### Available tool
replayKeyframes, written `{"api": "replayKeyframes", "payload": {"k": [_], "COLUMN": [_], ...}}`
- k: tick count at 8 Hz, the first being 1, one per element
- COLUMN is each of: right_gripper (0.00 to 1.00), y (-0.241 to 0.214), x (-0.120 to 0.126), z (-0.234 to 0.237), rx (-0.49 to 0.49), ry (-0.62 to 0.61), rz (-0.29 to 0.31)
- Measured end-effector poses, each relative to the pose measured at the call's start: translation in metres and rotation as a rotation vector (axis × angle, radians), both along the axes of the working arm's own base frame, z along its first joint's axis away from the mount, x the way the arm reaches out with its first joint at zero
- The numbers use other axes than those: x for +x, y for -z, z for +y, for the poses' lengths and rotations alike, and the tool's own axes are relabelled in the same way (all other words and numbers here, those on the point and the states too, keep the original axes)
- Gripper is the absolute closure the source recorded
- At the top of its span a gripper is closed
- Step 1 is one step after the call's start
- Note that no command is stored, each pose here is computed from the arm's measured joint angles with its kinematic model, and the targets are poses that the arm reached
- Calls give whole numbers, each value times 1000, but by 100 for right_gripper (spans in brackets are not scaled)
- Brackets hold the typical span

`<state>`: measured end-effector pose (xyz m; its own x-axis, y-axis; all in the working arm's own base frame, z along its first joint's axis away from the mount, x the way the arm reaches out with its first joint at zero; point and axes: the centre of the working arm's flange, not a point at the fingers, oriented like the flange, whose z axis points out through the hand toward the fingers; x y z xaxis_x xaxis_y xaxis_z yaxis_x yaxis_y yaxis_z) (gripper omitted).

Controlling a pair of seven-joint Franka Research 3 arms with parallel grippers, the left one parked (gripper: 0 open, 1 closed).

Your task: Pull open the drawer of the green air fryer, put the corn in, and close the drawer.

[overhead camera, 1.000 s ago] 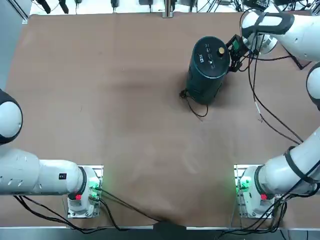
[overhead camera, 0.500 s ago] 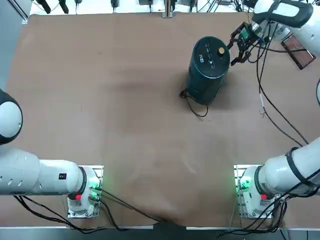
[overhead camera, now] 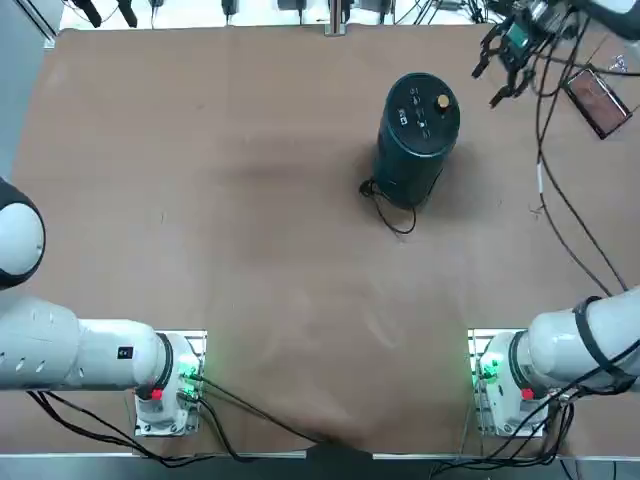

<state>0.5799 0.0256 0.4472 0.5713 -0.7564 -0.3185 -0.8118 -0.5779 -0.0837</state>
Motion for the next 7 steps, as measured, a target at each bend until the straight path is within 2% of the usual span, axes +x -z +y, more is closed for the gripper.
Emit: {"api": "replayKeyframes", "payload": {"k": [4,7], "right_gripper": [0,0], "y": [-60,-100], "x": [2,7], "z": [-45,-57], "rx": [-108,-204], "ry": [-405,-738], "rz": [-178,-257]}}
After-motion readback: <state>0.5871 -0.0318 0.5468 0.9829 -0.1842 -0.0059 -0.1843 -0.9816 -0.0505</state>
